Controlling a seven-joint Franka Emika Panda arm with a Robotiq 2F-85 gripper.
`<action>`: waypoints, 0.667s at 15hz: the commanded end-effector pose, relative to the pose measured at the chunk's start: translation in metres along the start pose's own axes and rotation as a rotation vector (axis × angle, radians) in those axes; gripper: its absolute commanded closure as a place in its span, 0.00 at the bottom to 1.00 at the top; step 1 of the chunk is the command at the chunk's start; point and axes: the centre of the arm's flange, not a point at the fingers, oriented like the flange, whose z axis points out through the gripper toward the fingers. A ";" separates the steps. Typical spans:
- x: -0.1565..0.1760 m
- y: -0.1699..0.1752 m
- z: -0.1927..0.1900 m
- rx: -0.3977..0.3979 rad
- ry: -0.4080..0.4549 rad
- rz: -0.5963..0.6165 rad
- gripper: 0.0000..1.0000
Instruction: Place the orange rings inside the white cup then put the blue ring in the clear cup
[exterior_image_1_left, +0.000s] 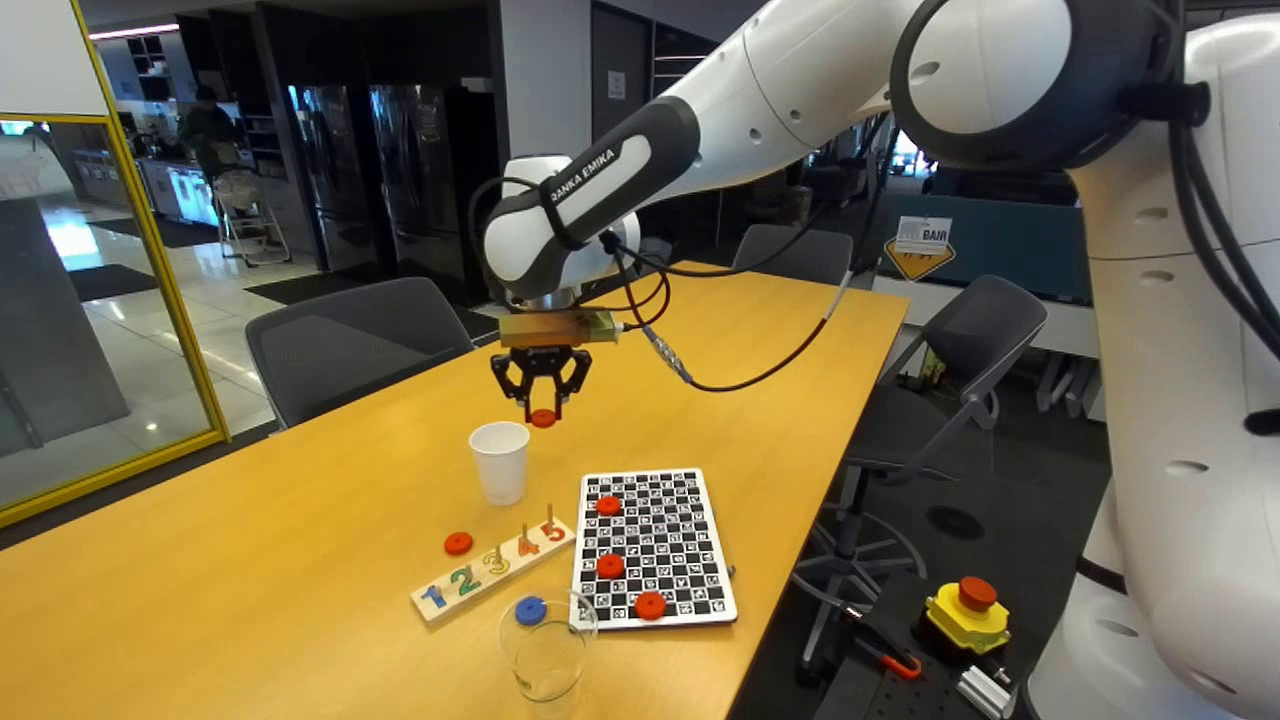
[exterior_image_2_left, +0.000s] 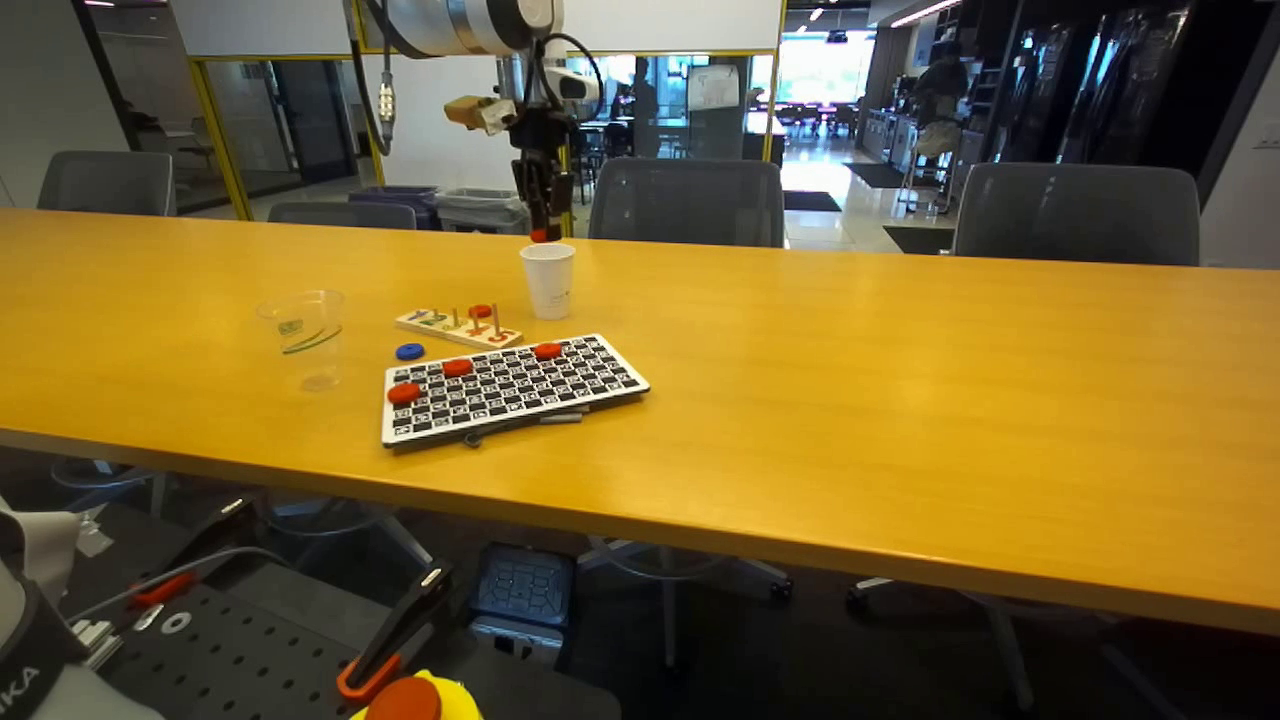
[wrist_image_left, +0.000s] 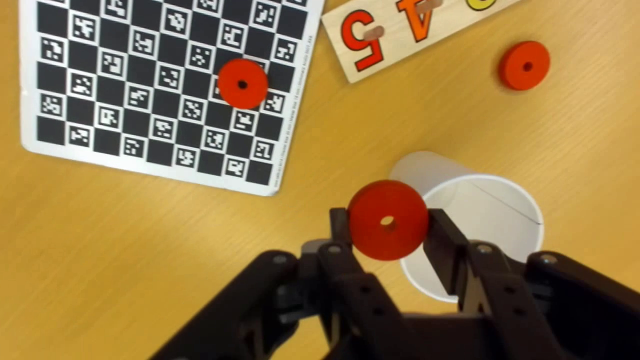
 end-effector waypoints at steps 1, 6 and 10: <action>0.025 -0.045 -0.007 0.023 -0.003 -0.056 0.76; 0.035 -0.068 0.002 0.032 -0.006 -0.092 0.76; 0.046 -0.071 0.014 0.023 -0.016 -0.099 0.76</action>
